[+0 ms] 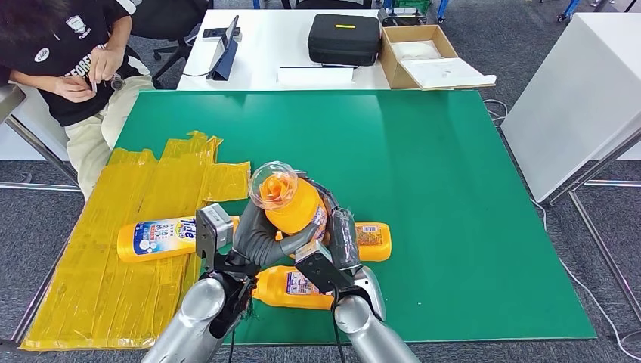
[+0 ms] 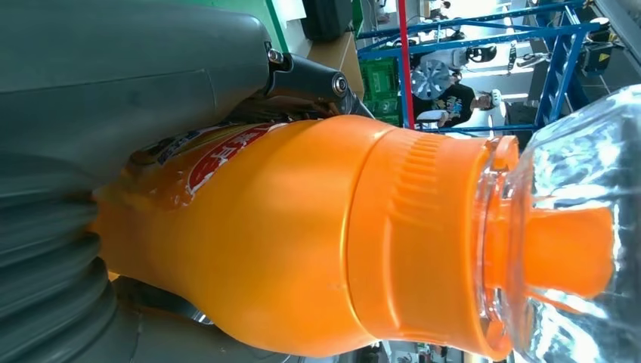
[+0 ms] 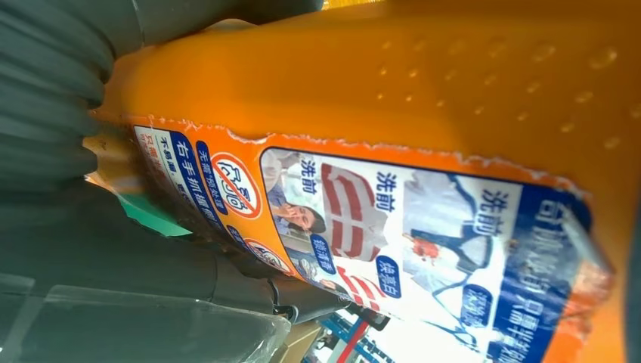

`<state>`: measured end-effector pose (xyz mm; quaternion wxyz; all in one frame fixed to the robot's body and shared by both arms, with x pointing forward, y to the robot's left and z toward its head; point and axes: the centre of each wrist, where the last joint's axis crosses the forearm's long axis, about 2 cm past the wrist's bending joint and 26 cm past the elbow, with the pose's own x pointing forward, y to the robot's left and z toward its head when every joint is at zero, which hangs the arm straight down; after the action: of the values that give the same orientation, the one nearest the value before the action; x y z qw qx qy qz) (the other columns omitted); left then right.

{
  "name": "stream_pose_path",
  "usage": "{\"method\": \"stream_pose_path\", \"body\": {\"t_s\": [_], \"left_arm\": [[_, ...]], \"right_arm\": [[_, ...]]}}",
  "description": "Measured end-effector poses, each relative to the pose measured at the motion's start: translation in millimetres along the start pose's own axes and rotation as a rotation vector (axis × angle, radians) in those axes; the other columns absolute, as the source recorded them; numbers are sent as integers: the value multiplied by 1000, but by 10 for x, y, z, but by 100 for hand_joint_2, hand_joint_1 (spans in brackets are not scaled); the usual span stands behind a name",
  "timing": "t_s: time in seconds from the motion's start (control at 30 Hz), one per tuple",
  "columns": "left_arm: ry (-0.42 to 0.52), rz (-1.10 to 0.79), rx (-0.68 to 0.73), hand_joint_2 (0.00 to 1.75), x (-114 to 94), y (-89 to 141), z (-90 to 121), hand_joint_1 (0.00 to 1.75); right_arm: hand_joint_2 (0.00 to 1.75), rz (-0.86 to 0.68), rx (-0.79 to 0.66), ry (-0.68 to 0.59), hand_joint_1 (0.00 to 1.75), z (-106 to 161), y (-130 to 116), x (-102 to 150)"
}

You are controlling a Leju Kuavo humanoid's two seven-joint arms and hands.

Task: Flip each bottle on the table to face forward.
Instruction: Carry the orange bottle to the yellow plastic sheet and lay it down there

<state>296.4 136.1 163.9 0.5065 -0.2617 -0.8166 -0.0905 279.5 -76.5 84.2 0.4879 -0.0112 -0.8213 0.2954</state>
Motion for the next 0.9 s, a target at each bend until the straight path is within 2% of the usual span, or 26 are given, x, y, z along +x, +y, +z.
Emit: {"method": "stream_pose_path", "body": {"t_s": [0.07,0.27,0.53,0.73,0.9], "left_arm": [[-7,8,4,175,0,6,10,175],[-59,22,41,175,59,50,51,175],[-106,-86,246,175,126,356,179,175],[-121,-282,435,175,148,629,348,175],[-133,-515,539,175,178,752,476,175]], "right_arm": [[175,1,-2,-4,2,0,-1,6],[175,-4,-35,-31,0,57,-26,77],[175,0,-124,-97,0,255,-216,254],[175,13,-211,-163,0,422,-400,388],[175,34,-267,-198,0,532,-509,462]]}}
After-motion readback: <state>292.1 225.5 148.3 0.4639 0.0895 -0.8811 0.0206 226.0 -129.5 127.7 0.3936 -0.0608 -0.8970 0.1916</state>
